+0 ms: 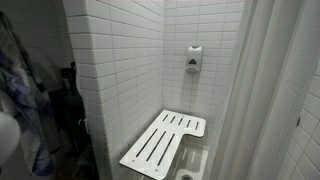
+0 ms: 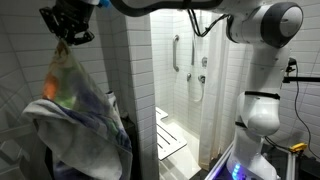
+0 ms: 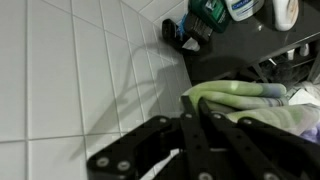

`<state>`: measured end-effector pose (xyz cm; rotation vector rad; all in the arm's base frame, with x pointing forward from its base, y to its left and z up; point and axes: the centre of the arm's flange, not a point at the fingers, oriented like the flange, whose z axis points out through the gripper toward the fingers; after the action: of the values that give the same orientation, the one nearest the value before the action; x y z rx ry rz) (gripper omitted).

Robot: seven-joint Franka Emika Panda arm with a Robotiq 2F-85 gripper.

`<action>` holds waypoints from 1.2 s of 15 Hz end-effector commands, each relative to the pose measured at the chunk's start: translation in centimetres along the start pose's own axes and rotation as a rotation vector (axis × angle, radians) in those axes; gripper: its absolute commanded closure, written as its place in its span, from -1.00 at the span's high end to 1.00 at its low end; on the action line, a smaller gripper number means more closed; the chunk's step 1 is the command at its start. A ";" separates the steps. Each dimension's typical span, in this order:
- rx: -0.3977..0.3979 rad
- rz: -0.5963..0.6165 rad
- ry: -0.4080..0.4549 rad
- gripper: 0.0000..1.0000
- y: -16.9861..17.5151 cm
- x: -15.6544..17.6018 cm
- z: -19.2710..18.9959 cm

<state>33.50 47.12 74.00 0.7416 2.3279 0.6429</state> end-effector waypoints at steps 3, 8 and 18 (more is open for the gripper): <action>-0.033 -0.128 -0.068 -0.96 6.2 0.6 -2.1; -0.047 -0.255 -0.042 -0.96 9.3 5.5 -1.6; -0.019 -0.275 -0.010 -0.85 7.1 7.9 0.3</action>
<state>30.97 57.40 74.94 0.4039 2.3535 0.5355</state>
